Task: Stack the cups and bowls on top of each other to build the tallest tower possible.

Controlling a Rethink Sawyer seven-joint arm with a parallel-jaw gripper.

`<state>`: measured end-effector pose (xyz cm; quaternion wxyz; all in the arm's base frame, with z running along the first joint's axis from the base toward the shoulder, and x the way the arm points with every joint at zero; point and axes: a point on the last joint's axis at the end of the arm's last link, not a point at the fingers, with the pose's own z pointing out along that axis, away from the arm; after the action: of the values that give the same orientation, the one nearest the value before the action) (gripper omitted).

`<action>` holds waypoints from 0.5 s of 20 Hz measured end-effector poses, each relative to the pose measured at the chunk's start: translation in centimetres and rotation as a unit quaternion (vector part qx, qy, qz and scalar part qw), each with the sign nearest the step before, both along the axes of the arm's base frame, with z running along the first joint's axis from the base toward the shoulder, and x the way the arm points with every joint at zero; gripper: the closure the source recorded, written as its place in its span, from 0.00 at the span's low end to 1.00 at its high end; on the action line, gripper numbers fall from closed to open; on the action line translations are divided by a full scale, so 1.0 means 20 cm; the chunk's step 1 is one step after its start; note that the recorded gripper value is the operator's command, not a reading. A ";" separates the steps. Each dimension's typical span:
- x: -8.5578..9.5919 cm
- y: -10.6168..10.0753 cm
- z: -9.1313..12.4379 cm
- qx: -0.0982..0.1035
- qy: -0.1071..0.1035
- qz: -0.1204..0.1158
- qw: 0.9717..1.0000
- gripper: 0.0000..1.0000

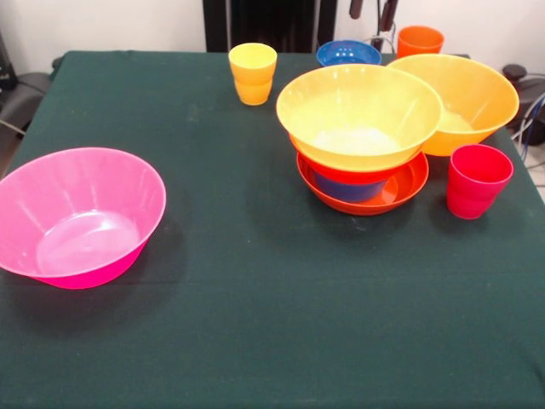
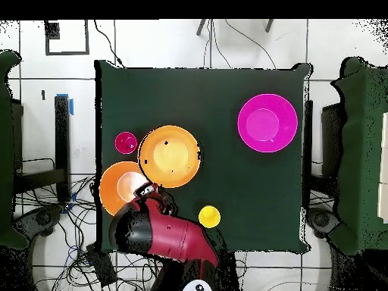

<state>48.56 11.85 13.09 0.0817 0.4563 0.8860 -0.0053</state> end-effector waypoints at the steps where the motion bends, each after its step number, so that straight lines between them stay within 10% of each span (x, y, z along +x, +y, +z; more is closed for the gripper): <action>1: -0.01 0.00 0.00 -0.002 -0.003 0.000 1.000 0.00; 10: -0.13 -0.04 -0.07 -0.010 -0.002 -0.008 1.000 0.00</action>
<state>45.94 11.10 11.78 0.0883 0.4623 0.8822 -0.0135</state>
